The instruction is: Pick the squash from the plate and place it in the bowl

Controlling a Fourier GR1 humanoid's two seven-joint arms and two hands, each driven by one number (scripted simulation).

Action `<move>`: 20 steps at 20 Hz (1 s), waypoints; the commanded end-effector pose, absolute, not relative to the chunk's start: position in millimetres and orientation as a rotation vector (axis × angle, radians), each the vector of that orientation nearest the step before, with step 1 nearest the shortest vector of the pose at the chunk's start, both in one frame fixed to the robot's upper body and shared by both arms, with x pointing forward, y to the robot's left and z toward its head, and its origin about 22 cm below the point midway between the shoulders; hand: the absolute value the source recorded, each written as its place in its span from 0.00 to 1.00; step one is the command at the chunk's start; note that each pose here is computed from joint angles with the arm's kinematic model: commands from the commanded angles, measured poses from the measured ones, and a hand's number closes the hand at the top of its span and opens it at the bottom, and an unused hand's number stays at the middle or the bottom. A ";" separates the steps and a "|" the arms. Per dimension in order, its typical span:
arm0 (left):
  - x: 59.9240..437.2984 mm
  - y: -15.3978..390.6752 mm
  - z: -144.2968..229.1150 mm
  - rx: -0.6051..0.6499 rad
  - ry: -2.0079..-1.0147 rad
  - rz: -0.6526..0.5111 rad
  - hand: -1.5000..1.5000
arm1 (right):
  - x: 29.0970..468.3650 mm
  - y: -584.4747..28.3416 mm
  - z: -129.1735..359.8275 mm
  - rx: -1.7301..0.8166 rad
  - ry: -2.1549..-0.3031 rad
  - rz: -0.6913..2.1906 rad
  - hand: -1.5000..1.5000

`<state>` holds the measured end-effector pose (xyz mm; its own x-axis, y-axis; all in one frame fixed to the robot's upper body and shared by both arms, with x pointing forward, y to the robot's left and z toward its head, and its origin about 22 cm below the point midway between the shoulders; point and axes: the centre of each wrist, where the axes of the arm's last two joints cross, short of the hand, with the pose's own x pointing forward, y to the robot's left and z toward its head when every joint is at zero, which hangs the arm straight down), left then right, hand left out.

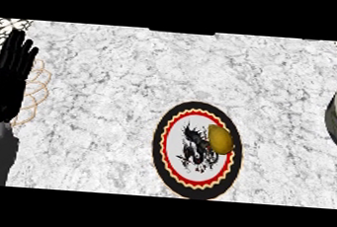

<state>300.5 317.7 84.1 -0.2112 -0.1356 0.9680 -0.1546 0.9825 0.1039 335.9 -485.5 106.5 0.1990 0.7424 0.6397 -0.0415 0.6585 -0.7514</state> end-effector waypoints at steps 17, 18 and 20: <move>295.4 322.1 95.5 0.217 -1.788 0.009 0.50 | 252.2 -589.4 128.9 -0.758 -1.566 -0.154 0.00; 300.5 323.5 80.2 0.220 -1.806 0.027 0.50 | 241.1 -599.6 139.9 -0.728 -1.566 -0.153 0.00; 297.2 321.0 96.6 0.210 -1.794 0.007 0.50 | 225.9 -607.5 135.3 -0.727 -1.591 -0.173 0.00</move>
